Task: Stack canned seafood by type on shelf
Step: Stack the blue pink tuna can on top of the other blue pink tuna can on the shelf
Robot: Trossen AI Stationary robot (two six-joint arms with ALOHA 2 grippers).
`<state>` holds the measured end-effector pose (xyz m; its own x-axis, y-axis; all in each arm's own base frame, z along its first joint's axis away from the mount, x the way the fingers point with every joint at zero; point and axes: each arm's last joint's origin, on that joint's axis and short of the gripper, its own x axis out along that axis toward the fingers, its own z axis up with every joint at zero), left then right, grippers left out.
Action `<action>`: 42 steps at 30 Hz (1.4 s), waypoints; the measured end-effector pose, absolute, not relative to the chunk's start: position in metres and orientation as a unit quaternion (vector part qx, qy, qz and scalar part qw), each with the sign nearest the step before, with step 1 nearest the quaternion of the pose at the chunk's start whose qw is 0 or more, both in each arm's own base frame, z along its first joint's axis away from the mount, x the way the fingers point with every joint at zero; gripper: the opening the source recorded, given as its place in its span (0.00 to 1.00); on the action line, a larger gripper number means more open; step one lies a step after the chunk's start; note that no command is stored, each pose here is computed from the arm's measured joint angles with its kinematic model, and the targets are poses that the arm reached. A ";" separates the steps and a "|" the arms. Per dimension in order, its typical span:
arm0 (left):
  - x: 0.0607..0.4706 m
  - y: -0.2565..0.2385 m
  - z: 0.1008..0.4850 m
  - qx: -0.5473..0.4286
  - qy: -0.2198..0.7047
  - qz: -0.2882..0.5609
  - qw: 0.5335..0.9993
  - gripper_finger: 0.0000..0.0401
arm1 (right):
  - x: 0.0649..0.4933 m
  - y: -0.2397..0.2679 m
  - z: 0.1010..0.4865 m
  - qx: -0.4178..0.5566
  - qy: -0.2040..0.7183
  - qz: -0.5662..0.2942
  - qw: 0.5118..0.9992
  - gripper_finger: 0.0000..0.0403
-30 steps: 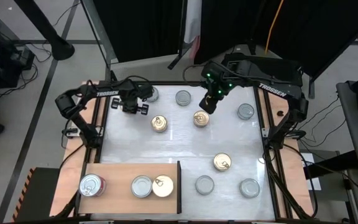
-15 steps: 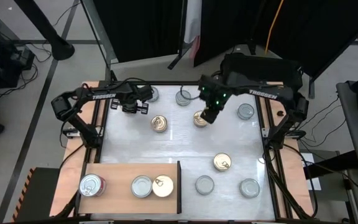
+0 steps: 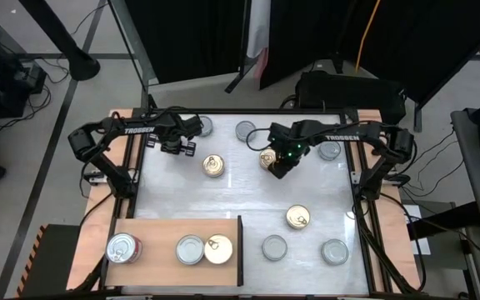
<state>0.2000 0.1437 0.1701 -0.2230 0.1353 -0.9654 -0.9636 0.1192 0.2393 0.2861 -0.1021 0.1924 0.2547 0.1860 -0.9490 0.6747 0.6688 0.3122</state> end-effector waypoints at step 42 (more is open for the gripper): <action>0.199 0.138 0.170 -0.367 0.627 0.443 0.525 0.03 | 0.315 -0.117 0.183 0.414 0.535 -0.236 0.697 0.00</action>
<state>0.1992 0.1384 0.1704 -0.1791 0.0041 -0.9838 -0.9257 0.3379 0.1699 0.3148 -0.1170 0.1827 0.3157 0.1140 -0.9420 0.7728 0.5452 0.3249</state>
